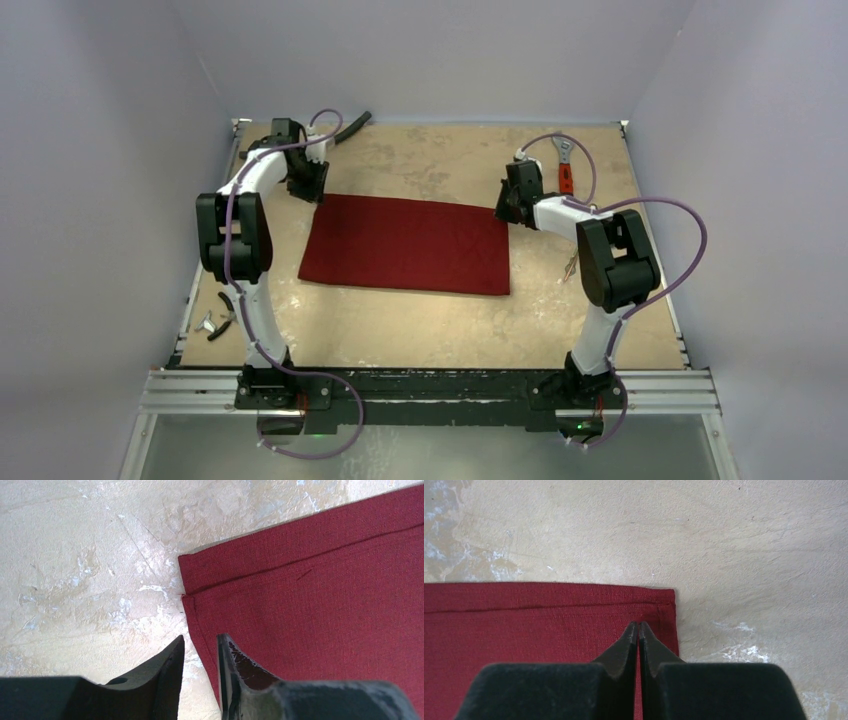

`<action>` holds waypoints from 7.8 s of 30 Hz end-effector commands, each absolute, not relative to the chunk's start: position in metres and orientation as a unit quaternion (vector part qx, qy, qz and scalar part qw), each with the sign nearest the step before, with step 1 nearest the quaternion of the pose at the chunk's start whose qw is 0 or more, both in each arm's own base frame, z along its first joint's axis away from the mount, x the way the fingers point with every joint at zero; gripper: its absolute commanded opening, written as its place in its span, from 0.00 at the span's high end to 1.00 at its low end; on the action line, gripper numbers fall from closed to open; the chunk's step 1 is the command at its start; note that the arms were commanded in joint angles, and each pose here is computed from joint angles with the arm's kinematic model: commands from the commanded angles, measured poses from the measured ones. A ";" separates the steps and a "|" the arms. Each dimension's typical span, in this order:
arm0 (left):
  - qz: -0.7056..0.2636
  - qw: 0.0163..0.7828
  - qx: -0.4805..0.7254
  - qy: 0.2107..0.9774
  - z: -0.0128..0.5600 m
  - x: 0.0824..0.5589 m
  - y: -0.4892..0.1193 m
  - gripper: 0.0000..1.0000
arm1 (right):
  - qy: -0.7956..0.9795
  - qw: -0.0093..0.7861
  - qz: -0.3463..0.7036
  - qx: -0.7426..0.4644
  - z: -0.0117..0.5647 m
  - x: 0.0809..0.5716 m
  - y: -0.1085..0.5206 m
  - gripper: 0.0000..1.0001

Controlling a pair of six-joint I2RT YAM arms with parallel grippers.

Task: Fold the napkin into a case and place the utensils inside
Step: Smooth out the rectangle-folded napkin at the center of the board.

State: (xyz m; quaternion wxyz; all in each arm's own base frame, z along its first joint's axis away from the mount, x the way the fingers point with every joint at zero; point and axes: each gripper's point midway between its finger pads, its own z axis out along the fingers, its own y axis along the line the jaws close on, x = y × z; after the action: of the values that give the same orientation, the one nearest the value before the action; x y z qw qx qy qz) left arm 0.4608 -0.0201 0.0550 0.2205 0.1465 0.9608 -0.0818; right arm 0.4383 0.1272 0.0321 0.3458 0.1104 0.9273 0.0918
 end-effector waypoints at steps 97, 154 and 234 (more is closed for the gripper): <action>-0.059 0.314 0.085 0.944 0.060 0.512 -0.020 1.00 | 0.891 0.317 0.309 -0.098 0.043 0.487 0.426 0.82; 0.015 0.311 0.070 0.948 0.031 0.511 -0.020 0.86 | 0.931 0.356 0.036 0.073 0.035 0.425 0.135 0.59; -0.009 0.395 0.062 0.917 0.122 0.533 -0.030 0.45 | 0.882 0.455 0.022 0.120 0.100 0.450 0.143 0.83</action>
State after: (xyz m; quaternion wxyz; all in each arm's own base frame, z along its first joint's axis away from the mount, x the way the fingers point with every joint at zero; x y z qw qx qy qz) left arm 0.5233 -0.0192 0.0535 0.3386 0.0513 0.9393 0.0206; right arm 0.4451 0.1179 0.0468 0.4013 0.1235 0.9075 -0.0133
